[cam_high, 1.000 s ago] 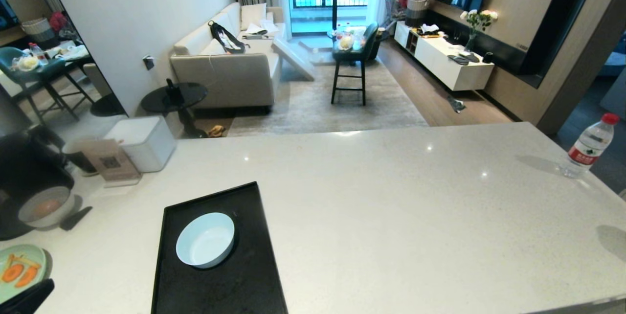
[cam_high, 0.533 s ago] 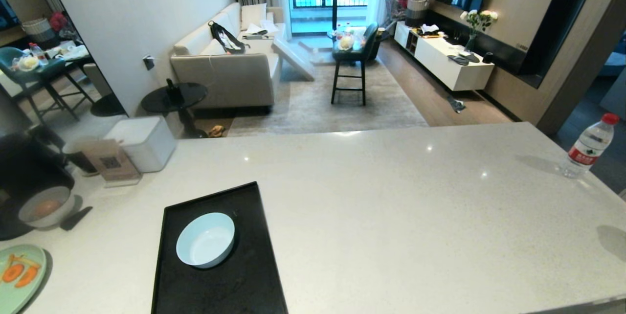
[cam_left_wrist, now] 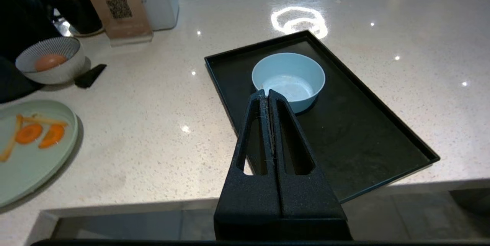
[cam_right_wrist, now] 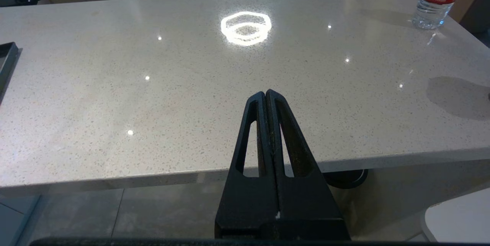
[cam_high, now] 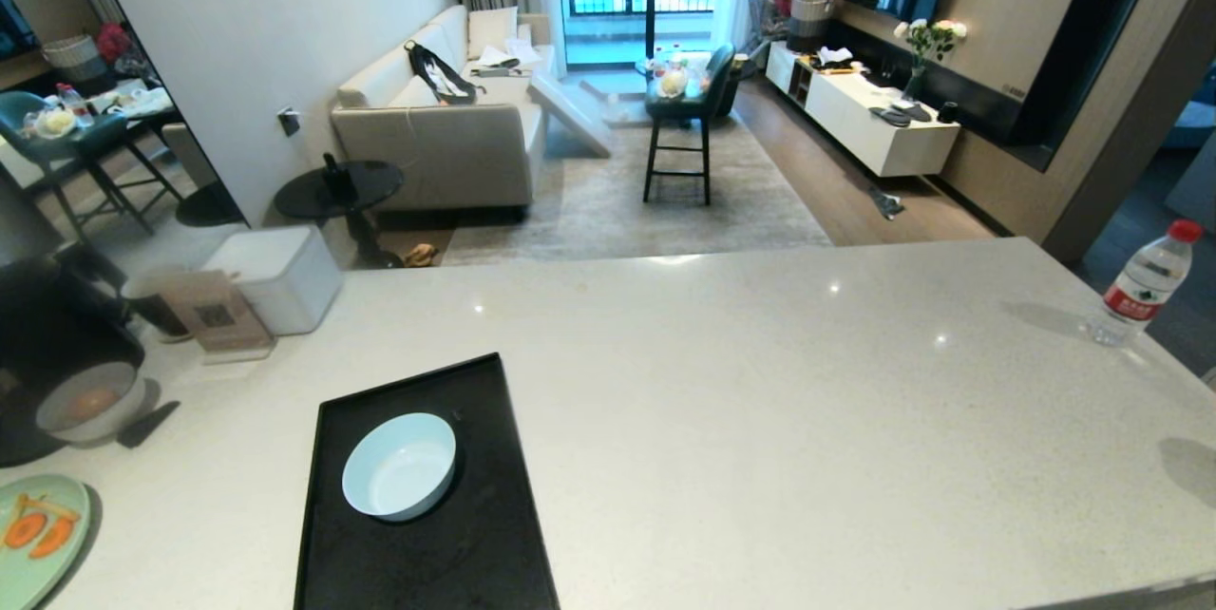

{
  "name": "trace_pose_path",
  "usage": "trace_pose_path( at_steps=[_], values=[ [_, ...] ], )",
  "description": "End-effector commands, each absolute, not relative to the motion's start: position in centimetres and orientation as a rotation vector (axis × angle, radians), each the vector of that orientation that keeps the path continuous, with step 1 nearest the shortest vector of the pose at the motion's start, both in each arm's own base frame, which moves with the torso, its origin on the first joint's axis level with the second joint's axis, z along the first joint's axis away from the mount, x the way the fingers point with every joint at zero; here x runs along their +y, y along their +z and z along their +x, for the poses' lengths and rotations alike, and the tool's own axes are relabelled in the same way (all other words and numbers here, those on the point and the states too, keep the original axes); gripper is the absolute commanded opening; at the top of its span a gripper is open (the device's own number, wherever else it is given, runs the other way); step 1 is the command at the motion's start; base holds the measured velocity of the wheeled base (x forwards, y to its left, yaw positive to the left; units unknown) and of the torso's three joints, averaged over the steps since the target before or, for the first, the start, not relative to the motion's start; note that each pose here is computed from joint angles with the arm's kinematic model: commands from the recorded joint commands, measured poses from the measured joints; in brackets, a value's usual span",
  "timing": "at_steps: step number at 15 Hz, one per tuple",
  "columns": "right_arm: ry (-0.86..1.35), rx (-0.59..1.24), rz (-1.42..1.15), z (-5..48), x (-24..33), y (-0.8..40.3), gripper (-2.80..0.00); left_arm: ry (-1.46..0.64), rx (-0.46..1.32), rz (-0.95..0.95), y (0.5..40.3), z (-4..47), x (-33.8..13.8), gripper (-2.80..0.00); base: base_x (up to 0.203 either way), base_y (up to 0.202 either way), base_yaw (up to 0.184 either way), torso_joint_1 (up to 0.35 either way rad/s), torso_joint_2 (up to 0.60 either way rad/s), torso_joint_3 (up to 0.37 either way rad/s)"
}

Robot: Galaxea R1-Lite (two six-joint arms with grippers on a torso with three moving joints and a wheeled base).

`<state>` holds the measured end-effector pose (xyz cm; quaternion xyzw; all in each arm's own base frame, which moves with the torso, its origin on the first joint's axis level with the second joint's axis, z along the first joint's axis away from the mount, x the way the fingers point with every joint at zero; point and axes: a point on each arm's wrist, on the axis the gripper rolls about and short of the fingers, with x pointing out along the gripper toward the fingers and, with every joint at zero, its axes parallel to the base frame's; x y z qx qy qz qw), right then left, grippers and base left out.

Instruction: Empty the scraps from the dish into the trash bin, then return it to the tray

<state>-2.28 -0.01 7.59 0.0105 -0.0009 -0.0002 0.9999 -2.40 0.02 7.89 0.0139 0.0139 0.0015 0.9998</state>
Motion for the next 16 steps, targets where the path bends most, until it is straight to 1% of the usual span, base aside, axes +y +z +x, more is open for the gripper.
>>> trace_pose_path(
  at_steps=[1, 5, 6, 8, 16],
  values=[
    [0.0, -0.002, 0.021, -2.28, -0.01, 7.57, -2.8, -0.003, 0.018, 0.056, 7.79, -2.47, 0.0, -2.8, 0.0, 0.0, 0.0, 0.0, 0.0, 0.0],
    [-0.001, -0.003, 0.021, -2.29, -0.01, 7.61, -2.8, -0.048, 0.014, 0.147, 7.8, -2.47, -0.1, -2.8, 0.0, 0.0, 0.0, 0.0, 0.0, 0.0],
    [0.0, -0.003, 0.021, -2.29, -0.01, 7.61, -2.8, -0.046, 0.016, 0.127, 7.78, -2.46, -0.09, -2.8, 0.0, 0.0, 0.0, 0.0, 0.0, 0.0],
    [-0.002, -0.003, 0.021, -2.29, -0.01, 7.61, -2.8, -0.028, 0.021, 0.018, 7.75, -2.45, -0.06, -2.8, 0.0, 0.0, 0.0, 0.0, 0.0, 0.0],
    [-0.001, -0.002, 0.021, -2.28, -0.01, 7.56, -2.8, -0.025, 0.023, 0.028, 7.71, -2.44, -0.05, -2.8, 0.0, 0.0, 0.0, 0.0, 0.0, 0.0]
  ],
)
